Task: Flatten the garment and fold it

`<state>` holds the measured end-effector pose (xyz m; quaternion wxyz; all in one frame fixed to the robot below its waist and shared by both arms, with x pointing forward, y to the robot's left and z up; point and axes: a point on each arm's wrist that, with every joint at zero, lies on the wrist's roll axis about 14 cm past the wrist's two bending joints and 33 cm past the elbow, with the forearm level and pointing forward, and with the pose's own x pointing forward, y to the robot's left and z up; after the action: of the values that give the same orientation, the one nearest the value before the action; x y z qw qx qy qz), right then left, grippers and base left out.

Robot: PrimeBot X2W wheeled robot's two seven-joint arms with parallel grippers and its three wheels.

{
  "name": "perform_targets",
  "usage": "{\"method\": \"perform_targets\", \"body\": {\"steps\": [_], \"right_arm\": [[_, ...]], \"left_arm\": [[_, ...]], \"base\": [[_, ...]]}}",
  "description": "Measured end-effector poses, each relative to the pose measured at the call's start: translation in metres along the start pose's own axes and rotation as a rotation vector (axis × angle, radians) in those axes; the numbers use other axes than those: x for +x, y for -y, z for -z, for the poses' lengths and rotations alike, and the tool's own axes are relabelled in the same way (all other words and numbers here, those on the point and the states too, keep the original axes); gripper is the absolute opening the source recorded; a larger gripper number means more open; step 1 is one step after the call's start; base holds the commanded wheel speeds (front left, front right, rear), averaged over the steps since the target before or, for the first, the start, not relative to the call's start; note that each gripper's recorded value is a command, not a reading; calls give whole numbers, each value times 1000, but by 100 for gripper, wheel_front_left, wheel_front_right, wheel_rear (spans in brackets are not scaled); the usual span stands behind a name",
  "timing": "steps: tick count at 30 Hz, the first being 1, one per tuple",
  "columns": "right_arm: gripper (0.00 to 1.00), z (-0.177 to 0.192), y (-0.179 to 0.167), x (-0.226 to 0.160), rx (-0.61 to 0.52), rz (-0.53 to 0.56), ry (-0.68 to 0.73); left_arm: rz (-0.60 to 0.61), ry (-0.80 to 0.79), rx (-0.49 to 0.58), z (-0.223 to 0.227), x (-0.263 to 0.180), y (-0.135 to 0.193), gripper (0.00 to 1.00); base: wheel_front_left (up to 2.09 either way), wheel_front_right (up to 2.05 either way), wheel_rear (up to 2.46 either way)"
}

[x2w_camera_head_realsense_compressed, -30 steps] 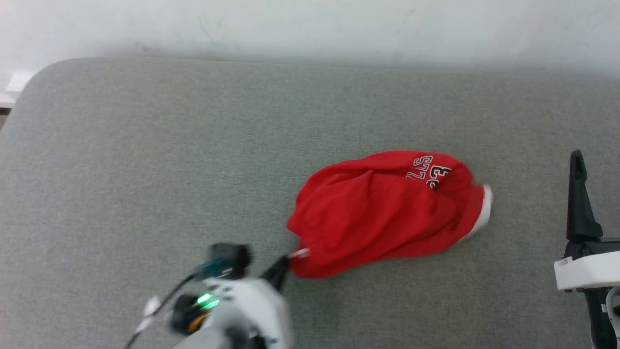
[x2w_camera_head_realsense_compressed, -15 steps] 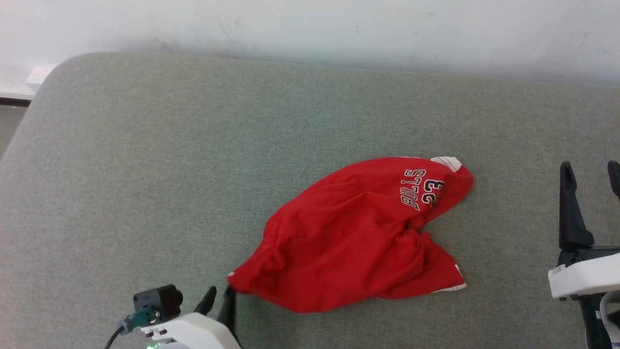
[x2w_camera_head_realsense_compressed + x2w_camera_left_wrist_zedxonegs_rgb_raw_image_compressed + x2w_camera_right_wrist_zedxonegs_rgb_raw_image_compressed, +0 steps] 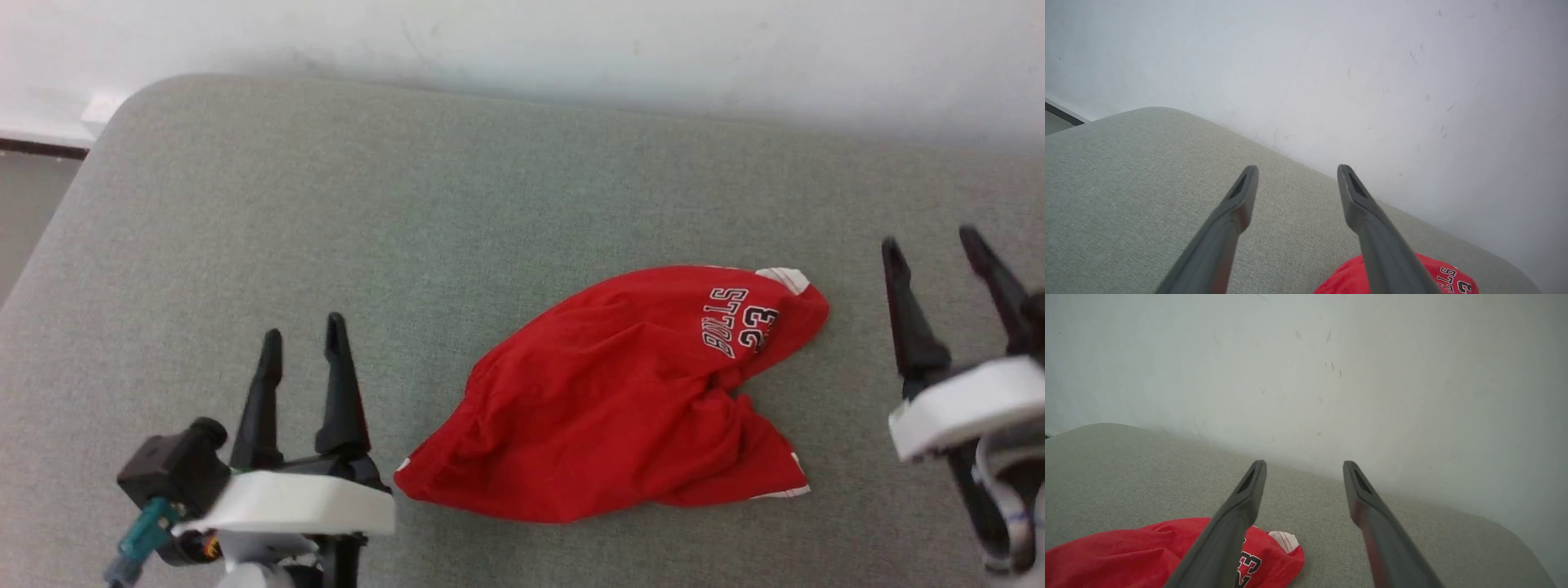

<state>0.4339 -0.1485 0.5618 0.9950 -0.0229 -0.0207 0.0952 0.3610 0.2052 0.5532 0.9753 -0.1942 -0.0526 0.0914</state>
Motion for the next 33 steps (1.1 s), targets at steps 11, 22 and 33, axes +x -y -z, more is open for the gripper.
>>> {"method": "perform_targets", "body": {"steps": [11,22,33], "right_arm": [[100,83,22,66,-103,-66,-454],[87,178,-14,54,-103,-212,-803],[0,153,-9,62,-68,-184,-703]], "left_arm": [[-5,-47,-2,37,-2,7,100],[-70,-73,18,52,-3,-12,100],[-59,-69,15,53,-6,-14,100]], "base": [[0,0,0],[0,0,0],[0,0,0]]}}
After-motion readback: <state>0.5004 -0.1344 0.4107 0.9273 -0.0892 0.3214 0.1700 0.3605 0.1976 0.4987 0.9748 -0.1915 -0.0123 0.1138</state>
